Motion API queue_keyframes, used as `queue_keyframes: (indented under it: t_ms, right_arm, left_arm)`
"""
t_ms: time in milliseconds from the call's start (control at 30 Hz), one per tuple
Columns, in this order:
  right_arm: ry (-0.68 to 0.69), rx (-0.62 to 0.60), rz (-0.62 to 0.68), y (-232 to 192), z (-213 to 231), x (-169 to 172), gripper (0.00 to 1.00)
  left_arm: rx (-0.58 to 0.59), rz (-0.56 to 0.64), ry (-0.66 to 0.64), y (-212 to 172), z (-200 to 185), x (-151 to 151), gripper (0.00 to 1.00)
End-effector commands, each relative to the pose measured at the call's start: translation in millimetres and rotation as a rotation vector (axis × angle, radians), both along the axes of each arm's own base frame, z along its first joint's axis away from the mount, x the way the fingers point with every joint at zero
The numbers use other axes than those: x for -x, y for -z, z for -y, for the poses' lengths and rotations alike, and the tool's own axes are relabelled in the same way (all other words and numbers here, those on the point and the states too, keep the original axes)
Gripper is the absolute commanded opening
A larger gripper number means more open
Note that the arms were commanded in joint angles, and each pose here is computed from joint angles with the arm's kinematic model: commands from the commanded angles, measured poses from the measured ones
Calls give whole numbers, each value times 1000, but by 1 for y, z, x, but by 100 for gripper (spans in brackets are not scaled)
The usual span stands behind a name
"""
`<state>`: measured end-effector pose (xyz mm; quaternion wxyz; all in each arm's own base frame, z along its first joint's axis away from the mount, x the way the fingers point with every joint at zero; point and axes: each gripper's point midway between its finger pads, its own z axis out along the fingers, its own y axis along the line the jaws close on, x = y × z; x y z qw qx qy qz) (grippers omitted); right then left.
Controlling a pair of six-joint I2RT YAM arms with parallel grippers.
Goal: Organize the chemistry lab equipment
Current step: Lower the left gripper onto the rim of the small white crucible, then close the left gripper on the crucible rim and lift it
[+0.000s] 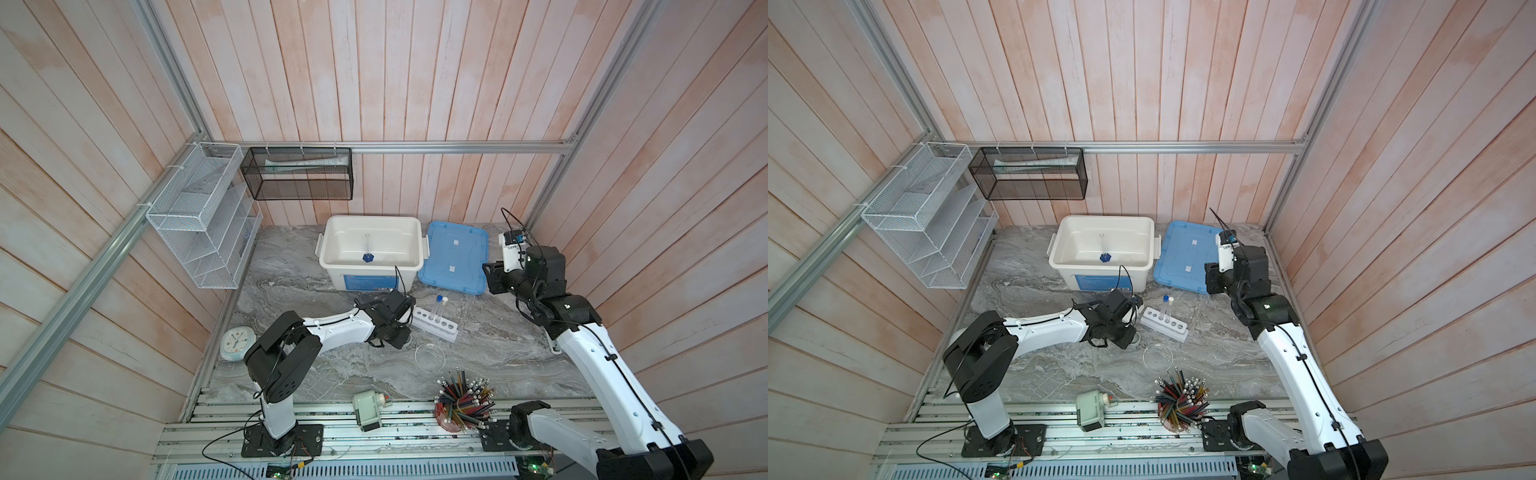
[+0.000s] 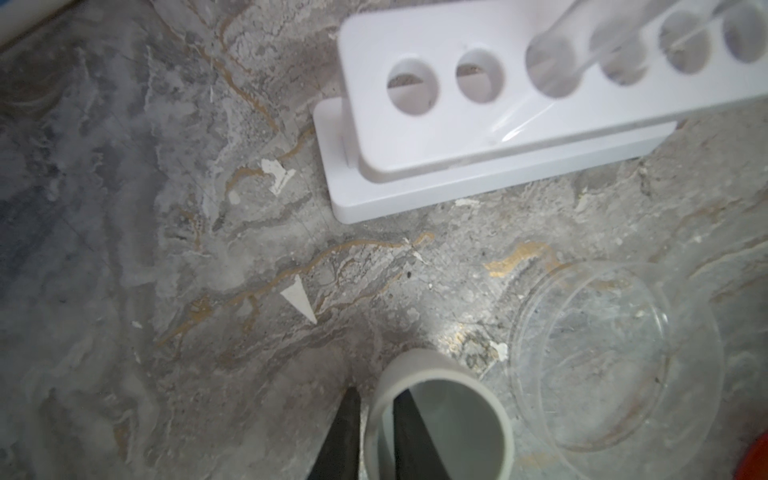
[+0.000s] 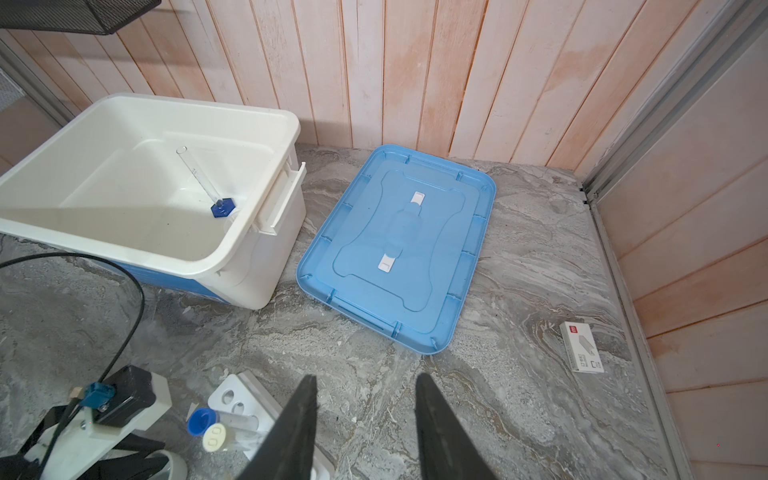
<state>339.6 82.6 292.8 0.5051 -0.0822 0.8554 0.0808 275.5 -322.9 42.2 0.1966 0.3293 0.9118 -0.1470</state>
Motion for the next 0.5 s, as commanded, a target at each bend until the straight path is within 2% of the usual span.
queue_keyframes:
  t_ms: [0,133,300,467]
  right_arm:
    - [7,-13,13,-1,2,0,40]
    - [12,-16,19,-3,3,0,40]
    - [15,-19,21,-3,4,1,40]
    - [21,-21,27,-5,5,0,40]
  left_arm:
    - [-10,6,18,-2,3,-1,14]
    - [-8,3,19,-3,3,1,8]
    - [-15,-1,28,-3,3,5,4]
    - [-16,43,33,-22,-1,2,3]
